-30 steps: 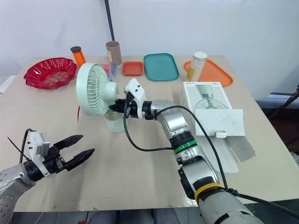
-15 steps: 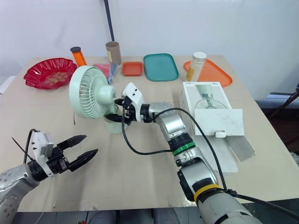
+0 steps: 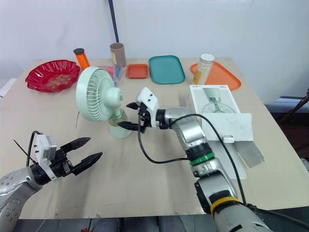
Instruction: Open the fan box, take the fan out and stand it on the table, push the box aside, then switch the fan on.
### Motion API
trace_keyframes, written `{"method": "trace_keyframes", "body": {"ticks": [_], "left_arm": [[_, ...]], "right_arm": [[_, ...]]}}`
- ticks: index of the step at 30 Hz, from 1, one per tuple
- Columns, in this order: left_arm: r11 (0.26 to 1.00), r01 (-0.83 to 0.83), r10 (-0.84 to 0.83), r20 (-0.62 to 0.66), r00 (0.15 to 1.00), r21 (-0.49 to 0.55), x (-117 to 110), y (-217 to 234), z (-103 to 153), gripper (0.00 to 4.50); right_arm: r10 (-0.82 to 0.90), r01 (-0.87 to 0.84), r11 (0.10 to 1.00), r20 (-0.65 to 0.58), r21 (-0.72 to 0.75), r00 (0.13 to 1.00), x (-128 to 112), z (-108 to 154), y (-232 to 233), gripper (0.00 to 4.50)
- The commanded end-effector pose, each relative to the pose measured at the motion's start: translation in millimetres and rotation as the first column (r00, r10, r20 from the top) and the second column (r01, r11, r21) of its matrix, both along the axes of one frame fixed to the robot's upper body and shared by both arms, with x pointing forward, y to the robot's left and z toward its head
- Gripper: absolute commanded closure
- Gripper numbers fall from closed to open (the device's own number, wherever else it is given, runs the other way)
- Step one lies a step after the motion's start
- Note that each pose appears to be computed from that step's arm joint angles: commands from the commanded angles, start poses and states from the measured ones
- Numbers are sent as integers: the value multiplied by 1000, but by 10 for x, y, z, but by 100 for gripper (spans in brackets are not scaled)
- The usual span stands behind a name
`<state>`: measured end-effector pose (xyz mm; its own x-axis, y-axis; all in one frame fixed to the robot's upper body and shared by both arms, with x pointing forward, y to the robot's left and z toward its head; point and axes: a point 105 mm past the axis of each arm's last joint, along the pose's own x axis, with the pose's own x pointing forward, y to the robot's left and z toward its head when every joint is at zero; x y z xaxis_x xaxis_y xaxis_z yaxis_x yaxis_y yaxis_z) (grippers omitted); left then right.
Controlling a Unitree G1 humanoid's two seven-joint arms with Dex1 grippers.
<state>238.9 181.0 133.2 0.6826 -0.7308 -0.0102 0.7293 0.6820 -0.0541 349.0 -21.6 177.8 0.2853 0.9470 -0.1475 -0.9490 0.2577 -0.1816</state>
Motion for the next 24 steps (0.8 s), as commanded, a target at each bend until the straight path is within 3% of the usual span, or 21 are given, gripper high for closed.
{"method": "trace_keyframes", "body": {"ticks": [1,13,24], "left_arm": [[1000,1,-2,51,999,17,23,51,108,0],[996,-66,59,100,993,67,222,249,204,0],[976,-181,166,122,979,124,266,484,205,0]], "right_arm": [[-8,6,999,51,48,999,-185,247,-160,6],[-140,139,989,24,48,990,-758,266,-593,6],[-291,292,955,-42,44,956,-641,-6,-717,6]]}}
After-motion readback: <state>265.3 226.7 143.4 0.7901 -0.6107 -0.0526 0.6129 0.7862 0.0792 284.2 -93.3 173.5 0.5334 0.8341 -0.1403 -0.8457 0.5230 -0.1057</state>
